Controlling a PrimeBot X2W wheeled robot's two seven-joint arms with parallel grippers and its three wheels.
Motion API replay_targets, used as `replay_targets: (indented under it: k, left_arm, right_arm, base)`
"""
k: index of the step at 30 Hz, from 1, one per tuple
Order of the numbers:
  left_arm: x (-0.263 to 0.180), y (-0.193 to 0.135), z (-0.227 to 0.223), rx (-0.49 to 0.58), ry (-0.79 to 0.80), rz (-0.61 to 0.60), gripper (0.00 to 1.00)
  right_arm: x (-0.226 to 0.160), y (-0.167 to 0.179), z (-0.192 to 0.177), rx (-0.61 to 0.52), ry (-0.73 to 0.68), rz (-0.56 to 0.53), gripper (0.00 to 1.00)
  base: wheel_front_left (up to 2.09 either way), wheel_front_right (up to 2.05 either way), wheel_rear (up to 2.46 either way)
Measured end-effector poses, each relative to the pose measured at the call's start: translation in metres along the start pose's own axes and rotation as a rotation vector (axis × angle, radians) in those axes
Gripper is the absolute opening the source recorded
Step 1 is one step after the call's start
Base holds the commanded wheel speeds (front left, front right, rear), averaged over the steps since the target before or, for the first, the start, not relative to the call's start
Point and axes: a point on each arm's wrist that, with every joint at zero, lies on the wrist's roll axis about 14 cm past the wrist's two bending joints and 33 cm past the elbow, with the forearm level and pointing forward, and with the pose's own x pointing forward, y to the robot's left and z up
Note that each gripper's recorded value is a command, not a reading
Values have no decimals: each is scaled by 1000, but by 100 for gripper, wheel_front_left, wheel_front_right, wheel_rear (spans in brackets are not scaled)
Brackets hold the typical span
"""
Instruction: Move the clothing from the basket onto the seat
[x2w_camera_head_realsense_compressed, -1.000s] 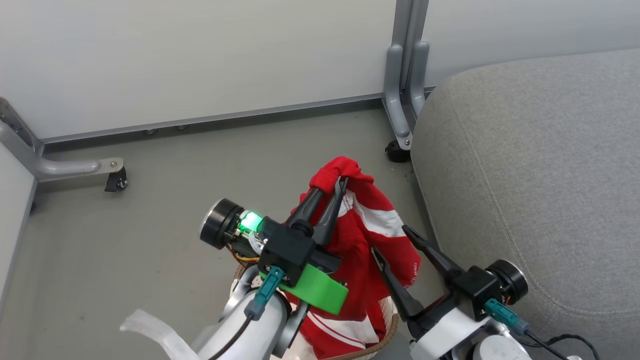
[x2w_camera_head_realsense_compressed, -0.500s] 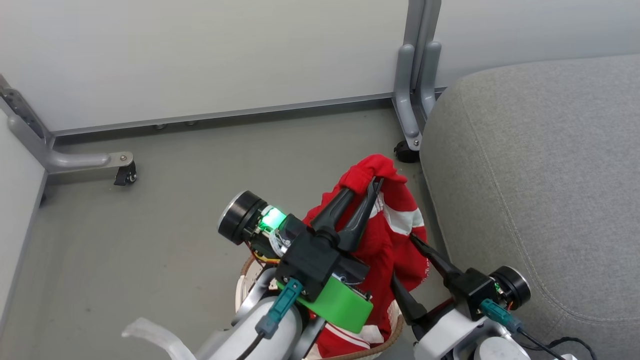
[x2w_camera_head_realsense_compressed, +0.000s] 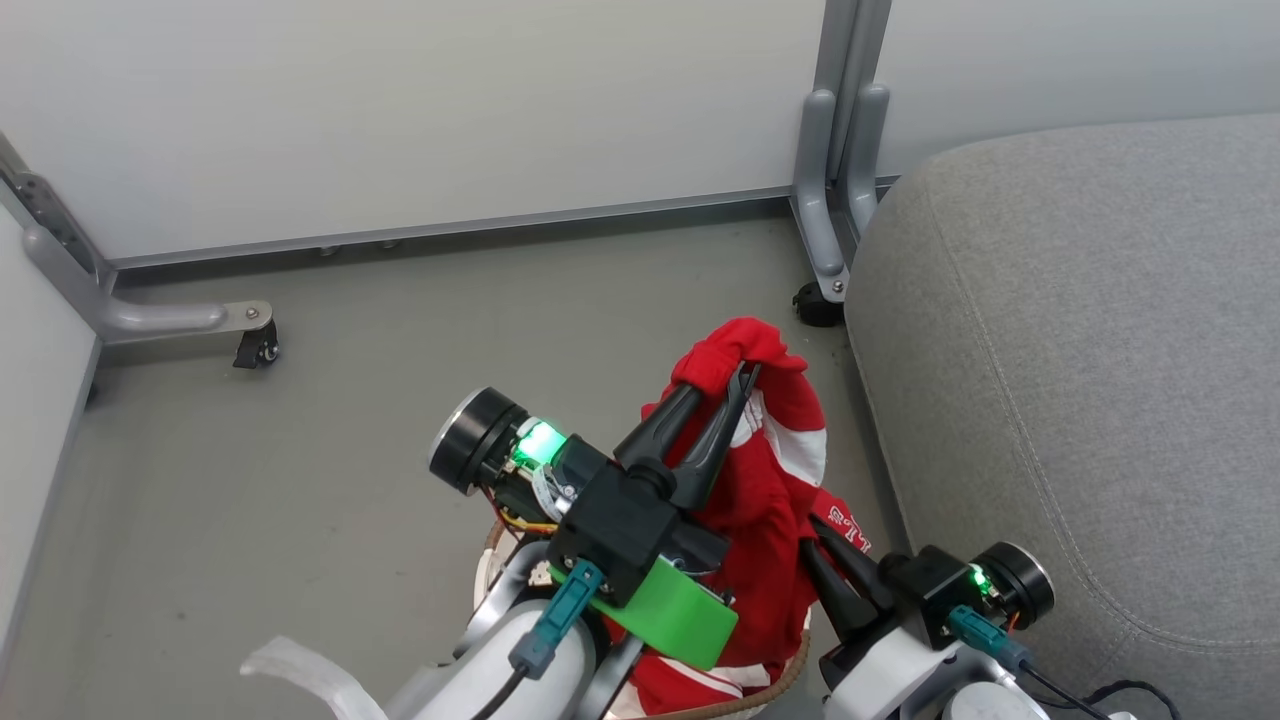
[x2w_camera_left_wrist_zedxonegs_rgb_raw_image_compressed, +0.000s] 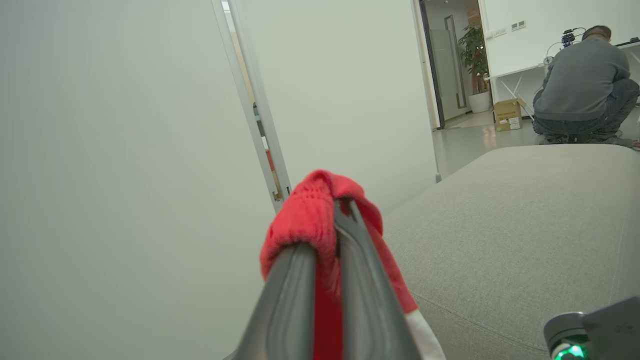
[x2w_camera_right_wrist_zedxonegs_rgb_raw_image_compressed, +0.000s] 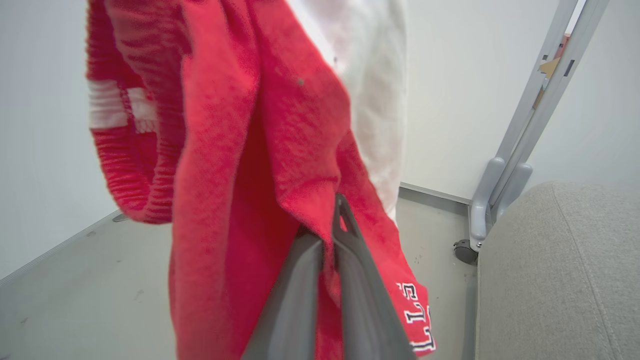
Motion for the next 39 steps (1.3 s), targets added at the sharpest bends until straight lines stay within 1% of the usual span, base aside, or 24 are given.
replay_targets:
  k: [7,8,9,10,20,30,33,39]
  left_arm:
    - [-2,4,-13,-1,42,12,0]
    - [-2,5,-14,-2,47,18,19]
    - [-2,6,-16,-1,54,23,86]
    - [-3,7,-19,2,65,24,100]
    - [-7,9,-37,1,143,25,100]
    - [-12,9,-52,-9,209,17,100]
    - [-18,8,-62,-16,256,9,100]
    - [-34,0,-91,-9,399,-53,100]
  right_arm:
    - [-1,0,-3,17,7,-2,0]
    - [-1,0,-4,18,10,-2,0]
    - [-1,-1,-4,20,11,-3,0]
    - [-1,-1,-5,22,13,-5,0]
    - [-1,-5,-7,35,18,-18,0]
    - [0,-13,-1,43,-2,-46,0]
    - [0,-17,0,45,-7,-62,0]
    - [-2,-23,0,47,-6,-81,0]
  base:
    - [0,0,0]
    - [0,0,0]
    - [0,0,0]
    - [0,0,0]
    - [0,0,0]
    - [0,0,0]
    - [0,0,0]
    - [0,0,0]
